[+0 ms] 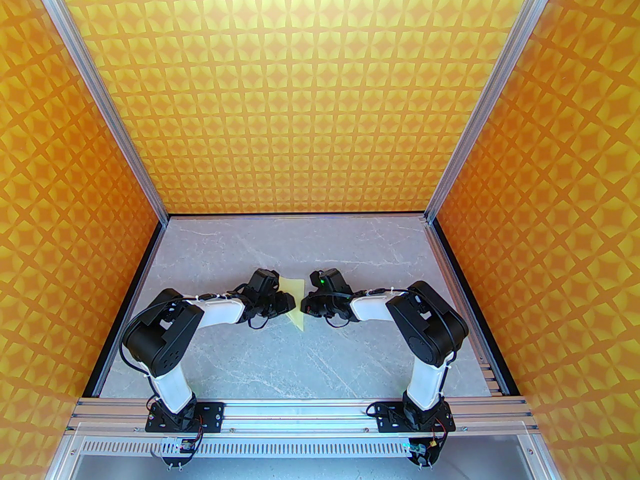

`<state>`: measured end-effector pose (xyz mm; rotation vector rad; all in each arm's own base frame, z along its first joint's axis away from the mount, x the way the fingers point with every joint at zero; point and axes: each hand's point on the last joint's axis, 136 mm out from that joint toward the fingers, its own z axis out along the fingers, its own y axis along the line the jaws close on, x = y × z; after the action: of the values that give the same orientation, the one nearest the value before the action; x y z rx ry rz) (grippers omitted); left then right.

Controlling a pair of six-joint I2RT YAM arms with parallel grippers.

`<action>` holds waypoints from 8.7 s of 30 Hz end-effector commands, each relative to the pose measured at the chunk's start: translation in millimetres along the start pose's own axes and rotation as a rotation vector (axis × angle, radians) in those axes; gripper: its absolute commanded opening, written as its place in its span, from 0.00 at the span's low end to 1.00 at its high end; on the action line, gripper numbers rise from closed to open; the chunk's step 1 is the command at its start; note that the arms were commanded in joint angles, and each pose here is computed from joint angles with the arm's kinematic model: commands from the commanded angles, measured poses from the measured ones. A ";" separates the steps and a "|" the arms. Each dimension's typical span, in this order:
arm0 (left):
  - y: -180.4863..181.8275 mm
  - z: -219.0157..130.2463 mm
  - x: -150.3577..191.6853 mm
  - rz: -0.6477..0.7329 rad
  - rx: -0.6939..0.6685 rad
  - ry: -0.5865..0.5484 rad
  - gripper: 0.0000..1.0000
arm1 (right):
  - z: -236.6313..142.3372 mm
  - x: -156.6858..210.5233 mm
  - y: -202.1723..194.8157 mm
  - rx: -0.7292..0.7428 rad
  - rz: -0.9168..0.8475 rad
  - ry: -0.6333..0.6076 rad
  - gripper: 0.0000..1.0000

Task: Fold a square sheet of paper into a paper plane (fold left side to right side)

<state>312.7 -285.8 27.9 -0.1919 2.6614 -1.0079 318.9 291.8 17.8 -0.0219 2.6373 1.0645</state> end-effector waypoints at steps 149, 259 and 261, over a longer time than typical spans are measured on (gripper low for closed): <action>-43.4 10.7 -30.0 -0.135 0.337 -0.080 0.12 | -41.2 -48.1 18.3 -0.168 0.093 -0.152 0.16; -27.7 14.8 28.7 0.003 0.207 0.057 0.12 | -3.1 -54.4 -10.8 -0.057 0.058 -0.066 0.00; -28.7 15.8 27.7 0.002 0.212 0.055 0.12 | -2.9 -55.3 -11.5 -0.055 0.056 -0.067 0.00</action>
<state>292.4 -320.2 33.7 -0.1190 2.5769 -1.2875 365.2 279.2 33.1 0.0782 2.5584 1.1644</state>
